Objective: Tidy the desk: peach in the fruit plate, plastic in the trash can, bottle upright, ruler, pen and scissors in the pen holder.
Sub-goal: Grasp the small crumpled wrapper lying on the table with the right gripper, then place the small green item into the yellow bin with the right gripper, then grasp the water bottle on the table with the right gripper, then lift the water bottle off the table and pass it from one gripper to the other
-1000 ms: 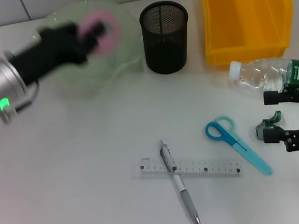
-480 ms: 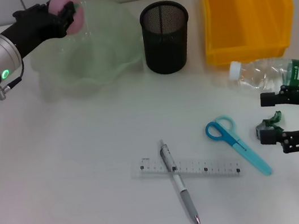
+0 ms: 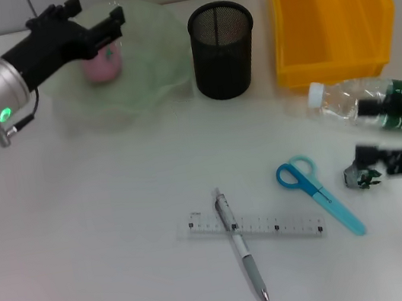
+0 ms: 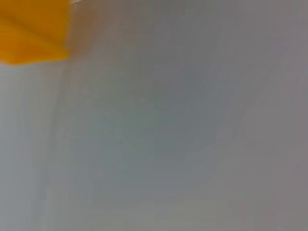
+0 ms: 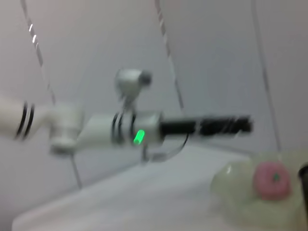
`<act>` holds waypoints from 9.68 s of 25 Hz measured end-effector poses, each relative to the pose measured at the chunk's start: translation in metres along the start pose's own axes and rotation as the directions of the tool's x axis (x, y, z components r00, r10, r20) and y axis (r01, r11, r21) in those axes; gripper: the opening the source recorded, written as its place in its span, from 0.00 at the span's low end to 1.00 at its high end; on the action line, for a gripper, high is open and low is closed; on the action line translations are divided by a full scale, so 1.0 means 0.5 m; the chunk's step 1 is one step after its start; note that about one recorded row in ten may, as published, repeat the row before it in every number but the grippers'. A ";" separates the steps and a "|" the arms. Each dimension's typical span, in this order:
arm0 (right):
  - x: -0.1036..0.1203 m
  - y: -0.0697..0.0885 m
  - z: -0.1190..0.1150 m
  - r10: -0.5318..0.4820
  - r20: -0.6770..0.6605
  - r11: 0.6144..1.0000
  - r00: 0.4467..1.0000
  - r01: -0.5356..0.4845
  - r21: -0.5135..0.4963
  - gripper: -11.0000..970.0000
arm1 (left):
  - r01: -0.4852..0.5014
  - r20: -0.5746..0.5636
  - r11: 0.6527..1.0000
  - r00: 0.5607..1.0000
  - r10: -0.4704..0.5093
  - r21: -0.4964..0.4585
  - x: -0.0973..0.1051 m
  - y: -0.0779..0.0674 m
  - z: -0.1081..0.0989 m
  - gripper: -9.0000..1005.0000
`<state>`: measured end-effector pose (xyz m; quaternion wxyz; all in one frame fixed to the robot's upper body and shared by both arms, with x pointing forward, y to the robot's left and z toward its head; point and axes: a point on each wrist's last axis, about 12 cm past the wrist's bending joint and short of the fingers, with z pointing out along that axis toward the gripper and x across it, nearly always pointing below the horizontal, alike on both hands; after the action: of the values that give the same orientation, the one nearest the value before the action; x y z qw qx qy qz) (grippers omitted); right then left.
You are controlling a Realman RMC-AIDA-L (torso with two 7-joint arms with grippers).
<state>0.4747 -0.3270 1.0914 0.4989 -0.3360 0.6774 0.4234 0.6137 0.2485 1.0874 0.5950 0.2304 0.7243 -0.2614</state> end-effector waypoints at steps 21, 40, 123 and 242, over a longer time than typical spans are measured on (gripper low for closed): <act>-0.271 0.015 0.109 -0.090 -0.837 0.982 0.540 0.190 0.017 0.85 | -0.117 0.017 0.890 0.992 0.122 0.440 0.097 -0.111 -0.178 0.83; -0.162 -0.029 0.236 -0.390 -0.865 0.900 0.317 0.328 -0.285 0.84 | -0.091 -0.017 0.903 0.994 0.108 0.419 0.102 -0.108 -0.169 0.83; -0.305 -0.067 0.134 -0.142 -0.866 0.923 0.480 0.380 0.059 0.85 | -0.082 -0.032 0.913 0.994 0.103 0.400 0.115 -0.107 -0.179 0.83; -0.074 0.021 0.096 -0.177 0.072 0.968 0.981 0.187 -0.169 0.79 | 0.150 0.221 0.755 0.904 -0.365 0.638 0.029 -0.189 -0.113 0.83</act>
<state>0.4945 -0.2779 1.1226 0.5233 -0.4271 0.5895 0.4429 0.5081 0.2143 1.0919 0.5599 0.2579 0.5157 -0.5950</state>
